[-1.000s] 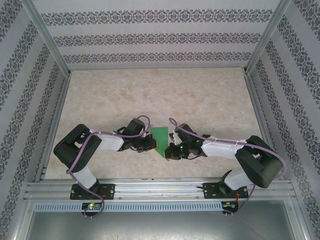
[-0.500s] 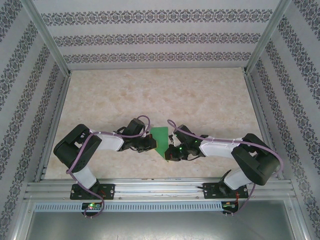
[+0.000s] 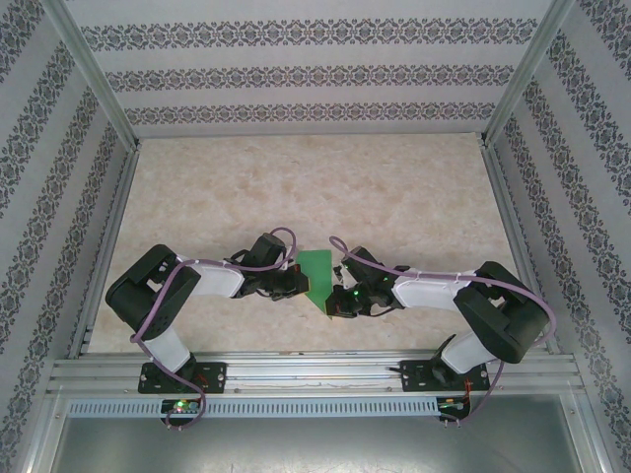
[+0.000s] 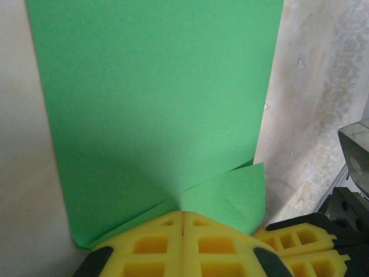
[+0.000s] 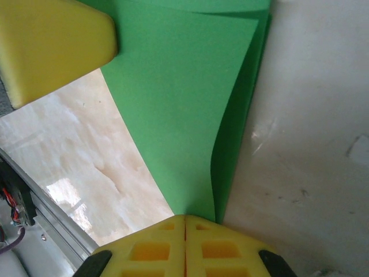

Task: Fold a paper plane with a square sheet of paper (fold left side to right side)
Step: Third fold the triangle at the center of the table.

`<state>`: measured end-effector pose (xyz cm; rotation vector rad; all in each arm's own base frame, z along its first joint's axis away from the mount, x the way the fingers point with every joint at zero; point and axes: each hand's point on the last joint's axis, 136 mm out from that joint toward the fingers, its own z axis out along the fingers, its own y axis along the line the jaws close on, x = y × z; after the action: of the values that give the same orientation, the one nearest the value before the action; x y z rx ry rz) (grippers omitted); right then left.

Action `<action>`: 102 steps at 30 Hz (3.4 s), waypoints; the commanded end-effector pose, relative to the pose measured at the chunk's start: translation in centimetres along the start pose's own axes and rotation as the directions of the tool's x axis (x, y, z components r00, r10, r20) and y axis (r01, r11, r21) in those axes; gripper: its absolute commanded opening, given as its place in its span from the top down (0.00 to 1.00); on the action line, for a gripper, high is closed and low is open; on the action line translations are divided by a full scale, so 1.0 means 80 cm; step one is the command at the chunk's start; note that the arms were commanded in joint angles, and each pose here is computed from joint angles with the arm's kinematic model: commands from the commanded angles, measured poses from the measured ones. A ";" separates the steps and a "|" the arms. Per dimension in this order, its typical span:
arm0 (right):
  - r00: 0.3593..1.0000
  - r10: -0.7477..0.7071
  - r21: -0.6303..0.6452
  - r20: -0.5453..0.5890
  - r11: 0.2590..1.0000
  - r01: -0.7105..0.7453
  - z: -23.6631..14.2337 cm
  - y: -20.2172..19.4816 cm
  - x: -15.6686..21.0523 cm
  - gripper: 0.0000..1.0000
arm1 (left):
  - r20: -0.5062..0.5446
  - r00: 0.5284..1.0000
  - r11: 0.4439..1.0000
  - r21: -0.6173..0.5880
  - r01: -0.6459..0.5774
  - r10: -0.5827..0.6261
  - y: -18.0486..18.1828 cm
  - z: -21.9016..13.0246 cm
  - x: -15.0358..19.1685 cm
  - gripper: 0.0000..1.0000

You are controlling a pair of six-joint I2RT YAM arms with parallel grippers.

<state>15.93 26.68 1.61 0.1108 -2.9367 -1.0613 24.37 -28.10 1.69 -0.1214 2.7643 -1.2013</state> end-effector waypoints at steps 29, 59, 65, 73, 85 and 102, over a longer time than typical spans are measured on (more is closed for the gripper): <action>0.994 0.101 0.324 -0.031 0.942 -0.085 0.008 -0.084 0.031 1.00 | 0.032 0.996 0.991 0.102 -0.089 0.086 -0.047 -0.045 0.042 1.00; 0.996 0.075 0.419 -0.044 0.907 -0.050 0.001 -0.096 0.033 1.00 | -0.009 0.999 0.998 0.027 -0.052 0.053 -0.028 0.015 0.041 1.00; 0.996 0.072 0.436 -0.053 0.899 -0.042 0.000 -0.099 0.036 1.00 | -0.015 0.999 0.999 -0.042 -0.031 0.030 -0.011 0.017 0.041 1.00; 0.996 0.055 0.460 -0.075 0.888 -0.015 -0.001 -0.098 0.033 1.00 | -0.013 1.000 0.993 -0.116 -0.006 0.005 0.009 0.016 0.040 1.00; 0.994 0.073 0.476 -0.076 0.879 -0.028 -0.001 -0.108 0.043 1.00 | 0.018 1.000 0.991 -0.136 0.016 -0.014 0.025 0.007 0.021 1.00; 0.995 0.068 0.484 -0.075 0.875 -0.024 -0.004 -0.108 0.044 1.00 | 0.076 0.996 0.982 -0.183 0.049 -0.036 0.057 -0.019 -0.021 1.00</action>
<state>15.91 26.59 1.01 0.1688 -3.0255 -0.7738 24.73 -27.01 1.66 -0.1615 2.7738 -1.1362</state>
